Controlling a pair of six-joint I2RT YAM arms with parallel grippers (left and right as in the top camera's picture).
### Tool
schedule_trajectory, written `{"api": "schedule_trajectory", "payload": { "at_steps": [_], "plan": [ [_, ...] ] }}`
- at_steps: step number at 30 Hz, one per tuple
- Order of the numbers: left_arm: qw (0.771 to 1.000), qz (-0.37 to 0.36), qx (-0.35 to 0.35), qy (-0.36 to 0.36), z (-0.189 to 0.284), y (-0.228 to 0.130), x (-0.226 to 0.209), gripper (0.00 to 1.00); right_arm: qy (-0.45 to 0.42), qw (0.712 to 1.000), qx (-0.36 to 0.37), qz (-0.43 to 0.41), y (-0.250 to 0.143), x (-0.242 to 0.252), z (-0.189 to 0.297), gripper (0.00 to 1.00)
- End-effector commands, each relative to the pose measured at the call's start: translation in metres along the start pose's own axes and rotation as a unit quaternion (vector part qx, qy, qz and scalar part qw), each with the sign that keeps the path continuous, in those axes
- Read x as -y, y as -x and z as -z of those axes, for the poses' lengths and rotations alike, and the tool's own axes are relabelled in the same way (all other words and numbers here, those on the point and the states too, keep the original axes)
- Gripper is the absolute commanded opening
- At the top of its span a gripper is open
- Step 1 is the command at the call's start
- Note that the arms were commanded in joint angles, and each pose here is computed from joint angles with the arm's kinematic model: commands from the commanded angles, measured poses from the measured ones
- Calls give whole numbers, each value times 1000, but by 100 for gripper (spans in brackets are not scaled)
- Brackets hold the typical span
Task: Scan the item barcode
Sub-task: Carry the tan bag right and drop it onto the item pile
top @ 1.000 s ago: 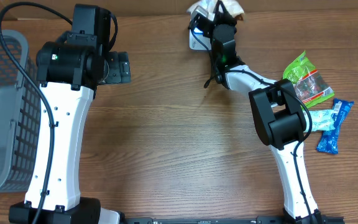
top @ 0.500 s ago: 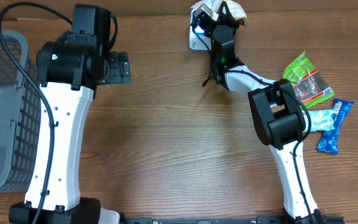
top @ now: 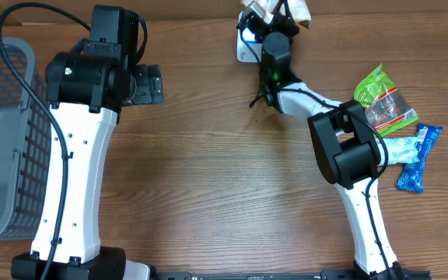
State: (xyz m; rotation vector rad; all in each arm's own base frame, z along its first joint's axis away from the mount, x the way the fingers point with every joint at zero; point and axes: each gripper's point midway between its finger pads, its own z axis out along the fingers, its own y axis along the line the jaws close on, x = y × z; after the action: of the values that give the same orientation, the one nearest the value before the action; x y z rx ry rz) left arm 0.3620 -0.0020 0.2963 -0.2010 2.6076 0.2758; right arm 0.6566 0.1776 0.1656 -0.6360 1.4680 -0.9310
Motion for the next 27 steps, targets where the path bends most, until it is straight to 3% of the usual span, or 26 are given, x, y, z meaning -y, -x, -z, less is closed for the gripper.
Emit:
{"api": "schedule_trajectory", "payload": {
  "at_steps": [1,5,11,15,18,21,23,27],
  "plan": [
    [1000,-1,18,2,11,5,-6,100,-21,1000,7,4,50,73,14,4],
    [1000,-1,18,2,11,5,-6,100,63,997,-17,47,68,79,41,4],
    [1000,-1,18,2,11,5,-6,100,132,991,-26,7,101,104,96,4],
    [1000,-1,18,2,11,5,-6,99,234,968,-75,42,90,70,149,4],
    [1000,-1,18,2,11,5,-6,100,342,930,-123,64,66,25,197,4],
    [1000,-1,18,2,11,5,-6,99,499,849,-145,92,44,-17,262,4],
    [1000,-1,18,2,11,5,-6,100,551,811,-167,103,30,-24,289,4],
    [1000,-1,18,2,11,5,-6,100,566,789,-217,97,15,-22,309,4]
  ]
}}
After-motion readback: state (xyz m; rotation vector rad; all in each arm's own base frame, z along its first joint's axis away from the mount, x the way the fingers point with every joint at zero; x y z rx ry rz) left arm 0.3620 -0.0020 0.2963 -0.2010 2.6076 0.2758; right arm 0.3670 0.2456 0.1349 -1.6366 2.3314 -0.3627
